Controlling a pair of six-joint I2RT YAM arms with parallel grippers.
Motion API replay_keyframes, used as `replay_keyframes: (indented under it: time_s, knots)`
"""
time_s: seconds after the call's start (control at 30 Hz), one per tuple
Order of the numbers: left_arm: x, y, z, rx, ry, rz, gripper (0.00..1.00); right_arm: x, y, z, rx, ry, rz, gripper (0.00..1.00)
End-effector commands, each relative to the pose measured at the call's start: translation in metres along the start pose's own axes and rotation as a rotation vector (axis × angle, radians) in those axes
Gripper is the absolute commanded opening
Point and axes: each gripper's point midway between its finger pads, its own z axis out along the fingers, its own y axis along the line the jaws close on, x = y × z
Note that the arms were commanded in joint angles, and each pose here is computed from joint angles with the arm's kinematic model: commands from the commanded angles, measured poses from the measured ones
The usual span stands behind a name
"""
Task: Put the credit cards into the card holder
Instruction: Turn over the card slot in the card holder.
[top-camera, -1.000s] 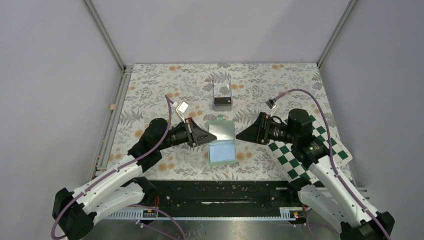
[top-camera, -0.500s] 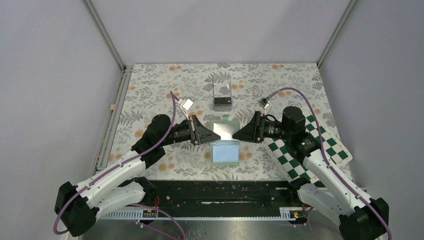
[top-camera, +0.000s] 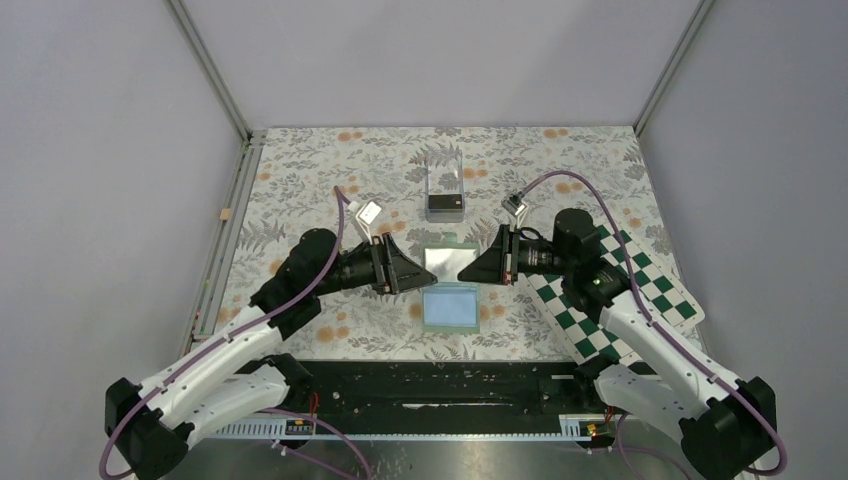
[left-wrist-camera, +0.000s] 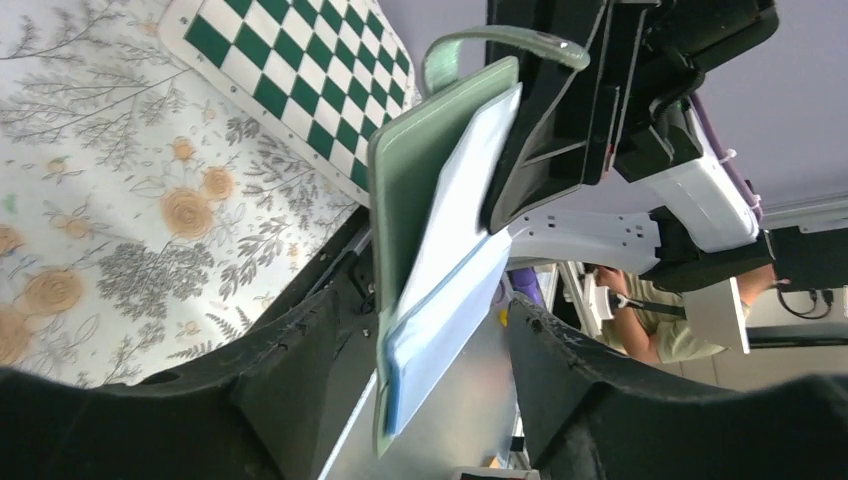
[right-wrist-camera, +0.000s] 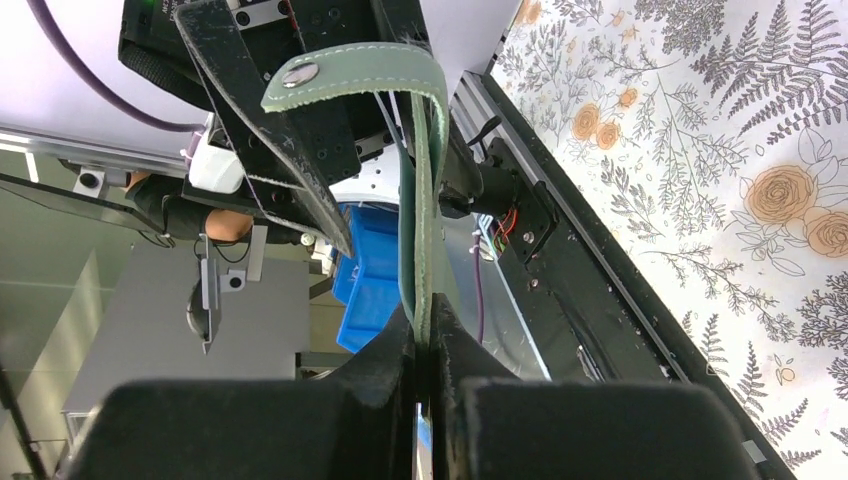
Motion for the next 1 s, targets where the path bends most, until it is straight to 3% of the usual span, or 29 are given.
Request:
replay_keyframes:
  time_s: [0.0, 0.33, 0.73, 0.97]
  knots:
    - [-0.009, 0.000, -0.019, -0.085, -0.056, 0.097, 0.63, -0.007, 0.024, -0.007, -0.027, -0.047, -0.107, 0.00]
    - [0.012, 0.021, -0.024, -0.136, 0.006, 0.074, 0.49, -0.009, 0.027, -0.008, -0.030, -0.051, -0.103, 0.00]
    - [0.022, 0.030, -0.024, -0.158, 0.059, 0.074, 0.44, -0.012, 0.029, -0.006, -0.038, -0.056, -0.093, 0.00]
    - [0.020, 0.014, -0.021, -0.074, 0.057, 0.085, 0.42, -0.011, 0.025, -0.004, -0.034, -0.047, -0.083, 0.00]
